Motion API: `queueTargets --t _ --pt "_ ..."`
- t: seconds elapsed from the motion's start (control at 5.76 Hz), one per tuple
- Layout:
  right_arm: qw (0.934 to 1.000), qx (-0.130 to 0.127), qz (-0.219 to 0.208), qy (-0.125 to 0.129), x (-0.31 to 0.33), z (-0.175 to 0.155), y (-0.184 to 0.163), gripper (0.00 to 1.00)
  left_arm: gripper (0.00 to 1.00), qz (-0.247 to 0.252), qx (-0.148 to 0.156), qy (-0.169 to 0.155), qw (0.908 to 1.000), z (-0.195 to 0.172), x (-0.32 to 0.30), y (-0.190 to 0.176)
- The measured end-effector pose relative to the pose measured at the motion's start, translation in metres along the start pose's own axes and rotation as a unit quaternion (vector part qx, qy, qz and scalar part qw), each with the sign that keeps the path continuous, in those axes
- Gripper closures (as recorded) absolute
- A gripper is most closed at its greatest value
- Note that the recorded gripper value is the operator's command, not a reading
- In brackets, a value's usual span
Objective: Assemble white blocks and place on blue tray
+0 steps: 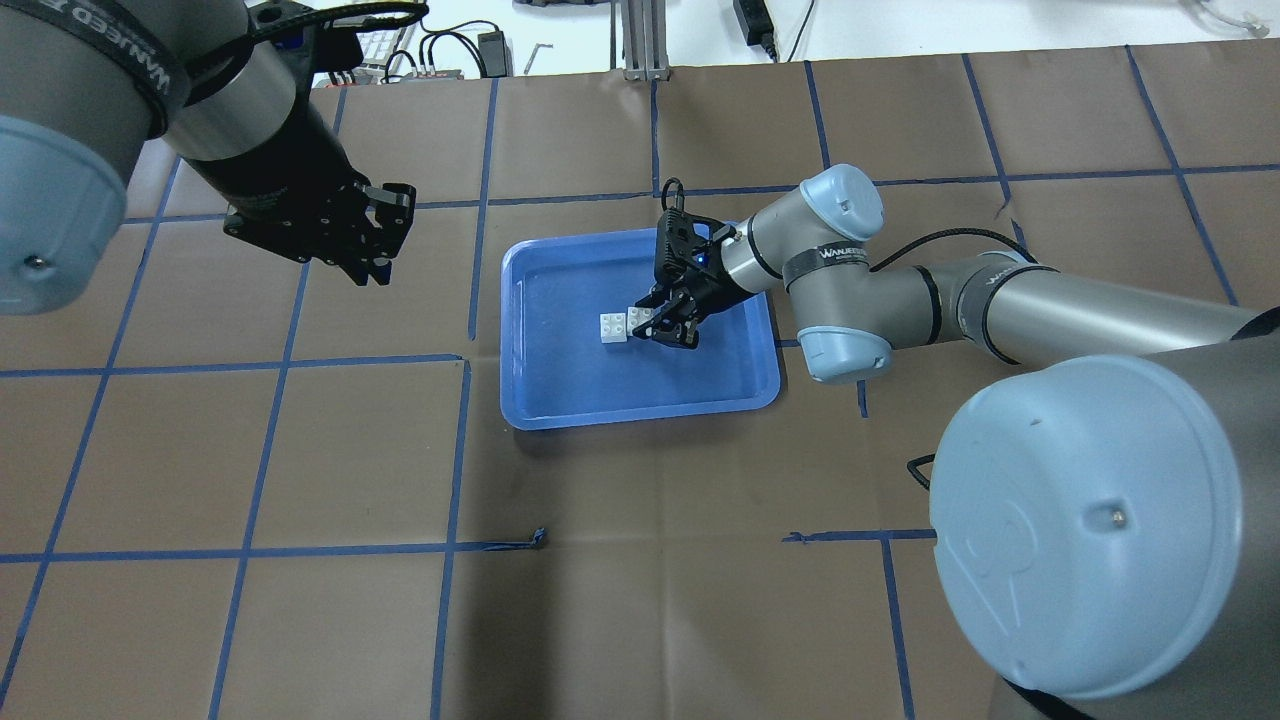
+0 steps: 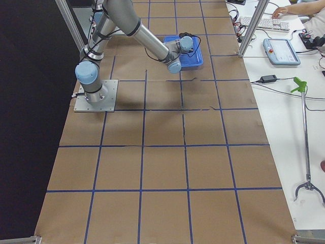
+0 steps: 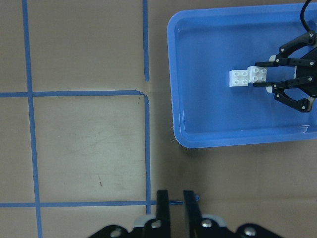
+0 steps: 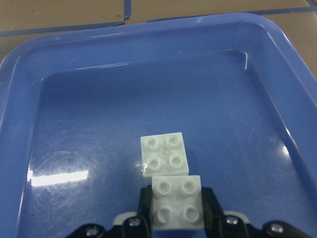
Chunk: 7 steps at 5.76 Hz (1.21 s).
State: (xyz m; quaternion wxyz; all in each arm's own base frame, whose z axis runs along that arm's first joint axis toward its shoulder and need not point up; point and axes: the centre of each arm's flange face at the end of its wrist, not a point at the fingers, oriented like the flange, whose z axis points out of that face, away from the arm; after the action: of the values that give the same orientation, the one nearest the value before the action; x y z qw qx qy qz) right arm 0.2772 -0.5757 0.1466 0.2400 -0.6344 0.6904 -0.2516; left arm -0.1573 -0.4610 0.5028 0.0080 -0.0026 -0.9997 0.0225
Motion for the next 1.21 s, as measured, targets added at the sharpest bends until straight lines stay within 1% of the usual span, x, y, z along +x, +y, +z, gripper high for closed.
queueTargets --t 0.35,0.69,0.87,1.21 --pt "1.0 0.0 0.0 0.0 0.0003 0.0023 0.0021 0.73 0.01 -0.001 -0.002 -0.002 1.0 0.0001 -0.0011 0.0005" --pt "1.0 0.001 -0.001 0.002 0.0007 0.002 0.0019 0.61 0.01 -0.001 -0.003 -0.003 1.0 0.0006 -0.0012 0.0009" --pt "1.0 0.002 -0.001 0.002 0.0007 0.002 0.0019 0.52 0.01 -0.001 -0.003 -0.003 1.0 0.0003 -0.0012 0.0011" --pt "1.0 0.005 0.0 0.001 0.0006 0.0022 0.0015 0.44 0.01 -0.001 -0.003 -0.003 1.0 0.0003 -0.0012 0.0019"
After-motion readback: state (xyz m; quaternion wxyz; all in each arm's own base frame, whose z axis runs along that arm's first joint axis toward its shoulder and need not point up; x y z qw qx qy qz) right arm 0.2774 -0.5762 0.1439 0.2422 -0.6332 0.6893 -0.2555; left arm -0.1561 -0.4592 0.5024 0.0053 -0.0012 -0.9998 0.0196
